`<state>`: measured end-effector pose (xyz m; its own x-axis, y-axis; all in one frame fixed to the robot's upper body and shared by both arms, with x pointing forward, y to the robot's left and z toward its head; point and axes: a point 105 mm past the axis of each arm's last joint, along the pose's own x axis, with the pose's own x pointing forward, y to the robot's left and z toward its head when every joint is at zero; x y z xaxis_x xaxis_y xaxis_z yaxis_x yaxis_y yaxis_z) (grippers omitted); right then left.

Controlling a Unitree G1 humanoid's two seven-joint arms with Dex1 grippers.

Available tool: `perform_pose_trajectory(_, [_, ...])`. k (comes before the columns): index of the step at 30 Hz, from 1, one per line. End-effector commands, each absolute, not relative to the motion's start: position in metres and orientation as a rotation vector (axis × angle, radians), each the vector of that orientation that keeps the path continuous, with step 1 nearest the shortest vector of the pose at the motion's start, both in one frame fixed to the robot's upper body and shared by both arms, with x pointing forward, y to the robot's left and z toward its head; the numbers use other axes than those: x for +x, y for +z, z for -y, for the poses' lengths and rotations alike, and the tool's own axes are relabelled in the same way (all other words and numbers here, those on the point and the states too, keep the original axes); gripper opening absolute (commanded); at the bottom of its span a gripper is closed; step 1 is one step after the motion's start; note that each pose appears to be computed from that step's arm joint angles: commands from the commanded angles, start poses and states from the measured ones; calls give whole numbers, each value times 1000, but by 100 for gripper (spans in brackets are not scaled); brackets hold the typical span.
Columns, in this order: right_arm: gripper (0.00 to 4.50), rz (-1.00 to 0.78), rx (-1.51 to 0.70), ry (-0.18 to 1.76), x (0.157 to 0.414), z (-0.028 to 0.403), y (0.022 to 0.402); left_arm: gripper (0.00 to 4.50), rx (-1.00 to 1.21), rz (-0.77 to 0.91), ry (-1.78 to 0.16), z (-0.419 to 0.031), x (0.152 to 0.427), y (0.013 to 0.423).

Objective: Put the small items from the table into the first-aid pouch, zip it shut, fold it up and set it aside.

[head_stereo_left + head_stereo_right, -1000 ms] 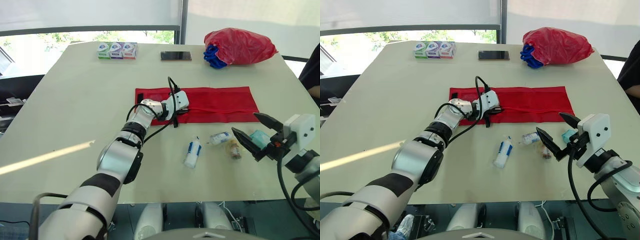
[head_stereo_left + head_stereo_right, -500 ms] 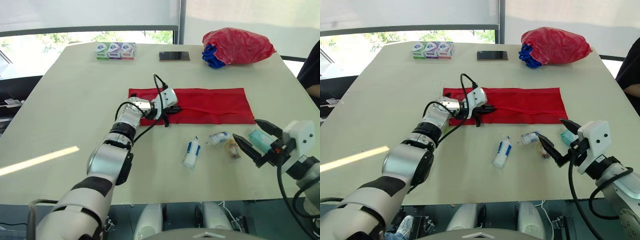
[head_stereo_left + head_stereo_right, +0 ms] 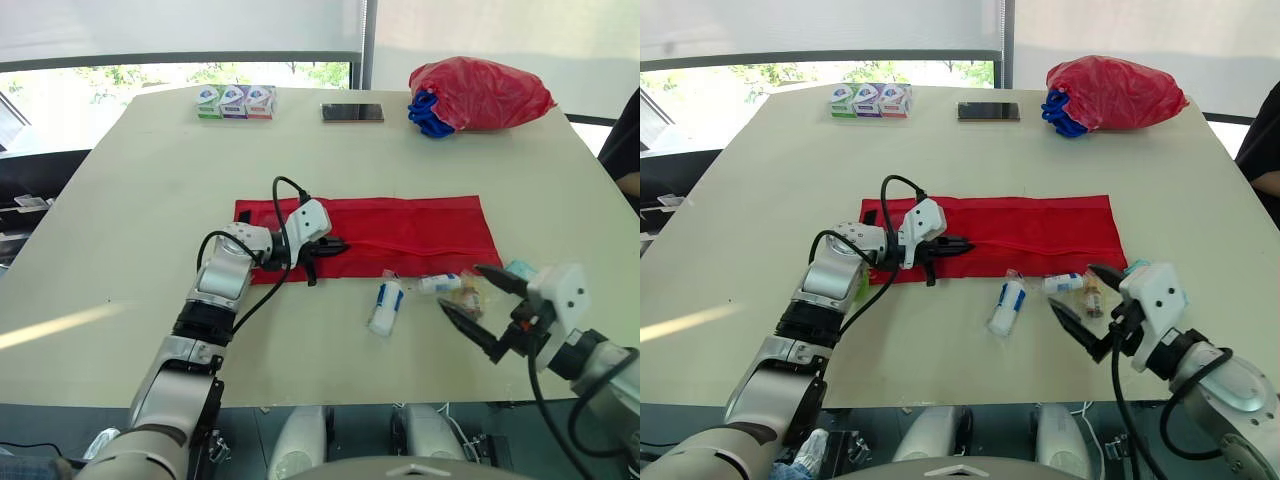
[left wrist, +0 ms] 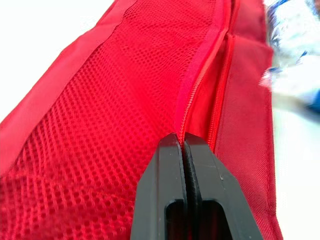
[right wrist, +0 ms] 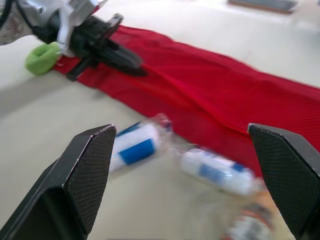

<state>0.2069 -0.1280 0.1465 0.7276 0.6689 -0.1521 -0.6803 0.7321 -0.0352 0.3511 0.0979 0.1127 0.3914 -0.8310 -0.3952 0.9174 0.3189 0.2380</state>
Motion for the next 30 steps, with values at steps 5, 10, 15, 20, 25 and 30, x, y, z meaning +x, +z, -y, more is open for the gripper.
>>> perform_pose_trajectory(5, [450, -161, -136, 846, 206, 103, 139, 3, 462, -182, -1156, -94, 349, 123])
perform_pose_trajectory(10, [450, -174, -243, 966, 209, 89, 131, 3, 470, -187, -1138, -98, 357, 123])
perform_pose_trajectory(15, [450, -139, -346, 1067, 225, 93, 135, 3, 471, -178, -1177, -96, 355, 123])
perform_pose_trajectory(20, [450, -158, -508, 1237, 245, 97, 133, 3, 466, -161, -1200, -96, 356, 124])
perform_pose_trajectory(25, [450, -188, -714, 1431, 260, 98, 132, 3, 481, -155, -1194, -98, 361, 123])
perform_pose_trajectory(30, [450, -220, -878, 1568, 277, 94, 137, 3, 491, -151, -1202, -100, 362, 122])
